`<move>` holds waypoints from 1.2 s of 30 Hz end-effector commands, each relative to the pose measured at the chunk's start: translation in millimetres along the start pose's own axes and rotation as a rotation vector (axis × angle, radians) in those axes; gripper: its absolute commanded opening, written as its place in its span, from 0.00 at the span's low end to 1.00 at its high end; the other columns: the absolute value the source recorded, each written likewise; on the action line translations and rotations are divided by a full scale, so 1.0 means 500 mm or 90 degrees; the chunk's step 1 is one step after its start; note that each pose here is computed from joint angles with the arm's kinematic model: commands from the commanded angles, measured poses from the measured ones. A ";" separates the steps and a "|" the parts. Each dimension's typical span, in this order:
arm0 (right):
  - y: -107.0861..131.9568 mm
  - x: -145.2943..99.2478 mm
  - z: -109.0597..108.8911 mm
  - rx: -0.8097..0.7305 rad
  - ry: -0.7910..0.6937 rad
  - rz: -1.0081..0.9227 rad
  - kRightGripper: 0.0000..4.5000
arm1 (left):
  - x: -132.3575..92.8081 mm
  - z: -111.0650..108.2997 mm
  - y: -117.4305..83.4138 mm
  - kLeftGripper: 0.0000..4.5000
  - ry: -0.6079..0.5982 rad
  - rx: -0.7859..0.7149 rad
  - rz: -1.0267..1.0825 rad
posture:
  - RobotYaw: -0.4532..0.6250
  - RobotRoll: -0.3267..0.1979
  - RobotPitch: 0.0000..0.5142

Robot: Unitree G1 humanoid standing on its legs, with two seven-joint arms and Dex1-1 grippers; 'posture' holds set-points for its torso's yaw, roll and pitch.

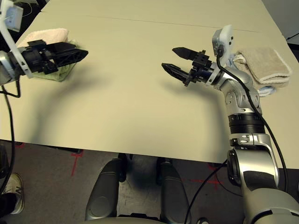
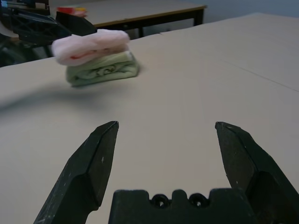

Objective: Fold the towel and set it aside.

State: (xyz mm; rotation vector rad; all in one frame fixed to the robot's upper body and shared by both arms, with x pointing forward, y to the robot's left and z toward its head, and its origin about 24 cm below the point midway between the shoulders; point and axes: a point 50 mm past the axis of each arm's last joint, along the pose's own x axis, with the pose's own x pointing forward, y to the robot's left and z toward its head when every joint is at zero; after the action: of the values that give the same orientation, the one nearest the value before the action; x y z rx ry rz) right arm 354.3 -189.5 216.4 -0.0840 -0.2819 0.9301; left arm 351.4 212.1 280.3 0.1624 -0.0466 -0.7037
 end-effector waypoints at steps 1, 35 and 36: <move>-0.010 -0.003 -0.011 -0.024 -0.001 -0.112 1.00 | 0.027 -0.021 0.024 0.99 -0.018 0.022 0.106 | 0.53 0.62 0.42; -0.064 -0.058 -0.102 -0.050 -0.063 -0.632 1.00 | 0.074 -0.192 0.031 0.99 -0.164 -0.018 0.429 | 0.47 0.62 0.51; -0.064 -0.059 -0.104 -0.050 -0.057 -0.631 1.00 | 0.070 -0.192 0.032 0.99 -0.164 -0.011 0.435 | 0.47 0.62 0.51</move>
State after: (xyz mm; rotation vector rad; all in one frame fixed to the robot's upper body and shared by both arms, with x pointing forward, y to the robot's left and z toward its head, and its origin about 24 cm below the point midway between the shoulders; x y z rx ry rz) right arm 378.8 -222.2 178.3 0.0145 -0.4277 -0.0405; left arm 400.1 209.2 194.1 0.0096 -0.3349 -0.0605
